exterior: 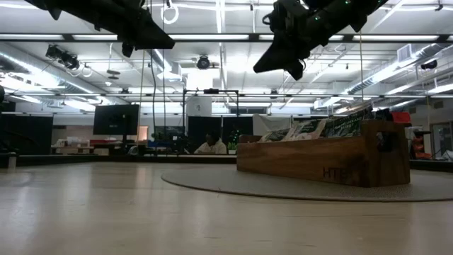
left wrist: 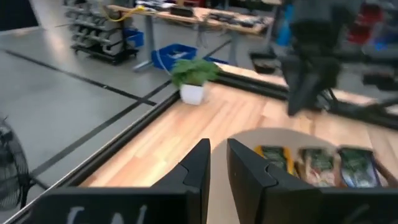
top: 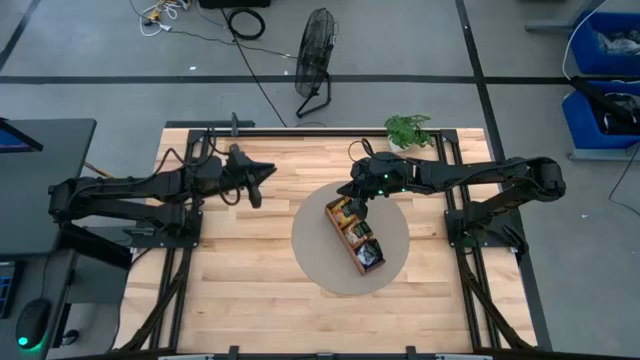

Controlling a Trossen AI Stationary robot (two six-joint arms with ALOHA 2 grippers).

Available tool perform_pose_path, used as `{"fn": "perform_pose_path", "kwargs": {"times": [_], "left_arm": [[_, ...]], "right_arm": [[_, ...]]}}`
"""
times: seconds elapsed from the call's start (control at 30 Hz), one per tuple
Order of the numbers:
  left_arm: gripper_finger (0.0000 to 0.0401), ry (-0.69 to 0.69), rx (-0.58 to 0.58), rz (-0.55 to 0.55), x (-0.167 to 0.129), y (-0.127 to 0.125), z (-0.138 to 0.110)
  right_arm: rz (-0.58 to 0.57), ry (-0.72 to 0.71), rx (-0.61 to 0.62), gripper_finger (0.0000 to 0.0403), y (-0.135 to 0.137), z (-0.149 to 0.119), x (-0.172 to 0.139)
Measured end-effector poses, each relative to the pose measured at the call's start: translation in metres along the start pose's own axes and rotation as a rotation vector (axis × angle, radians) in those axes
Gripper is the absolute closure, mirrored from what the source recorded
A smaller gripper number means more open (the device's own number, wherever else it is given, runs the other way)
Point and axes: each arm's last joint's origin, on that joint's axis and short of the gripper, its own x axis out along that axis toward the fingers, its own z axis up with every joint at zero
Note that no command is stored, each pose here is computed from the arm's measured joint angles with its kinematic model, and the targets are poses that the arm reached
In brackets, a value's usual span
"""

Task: Pick & Place Tea
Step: Return to Home Position

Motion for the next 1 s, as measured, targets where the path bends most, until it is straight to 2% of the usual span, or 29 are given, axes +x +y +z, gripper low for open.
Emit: {"fn": "perform_pose_path", "kwargs": {"times": [0.13,0.23,0.37,0.43,0.53,0.63,0.77,0.83,0.9,1.0], "left_arm": [[0.0346,-0.018,0.022,-0.037,-0.002,-0.009,0.001],[0.0346,-0.038,0.043,-0.068,-0.003,-0.015,-0.009],[0.0346,-0.193,-0.025,-0.137,-0.006,-0.019,-0.024],[0.0346,-0.235,-0.021,-0.178,-0.009,-0.02,-0.038],[0.0346,-0.273,-0.036,-0.21,-0.014,-0.019,-0.049],[0.0346,-0.24,-0.067,-0.224,-0.016,-0.019,-0.061],[0.0346,-0.215,-0.09,-0.237,-0.018,-0.018,-0.072],[0.0346,-0.204,-0.1,-0.241,-0.019,-0.017,-0.077],[0.0346,-0.213,-0.123,-0.246,-0.021,-0.017,-0.076],[0.0346,-0.242,-0.121,-0.245,-0.024,-0.015,-0.072]], "right_arm": [[0.05,-0.077,-0.028,0.0399,0.004,0.008,0.0],[0.064,-0.116,-0.042,0.0401,0.009,0.01,-0.001],[0.135,-0.199,-0.079,0.0401,0.015,0.008,0.001],[0.183,-0.264,-0.054,0.0402,0.016,-0.002,0.003],[0.196,-0.36,-0.055,0.0402,0.016,-0.022,-0.001],[0.185,-0.466,-0.066,0.0402,0.017,-0.032,-0.016],[0.126,-0.447,-0.074,0.0403,0.006,-0.062,-0.028],[0.126,-0.495,-0.073,0.0403,0.003,-0.071,-0.037],[0.129,-0.538,-0.072,0.0403,-0.001,-0.079,-0.045],[0.093,-0.524,-0.058,0.0403,-0.008,-0.098,-0.05]]}}
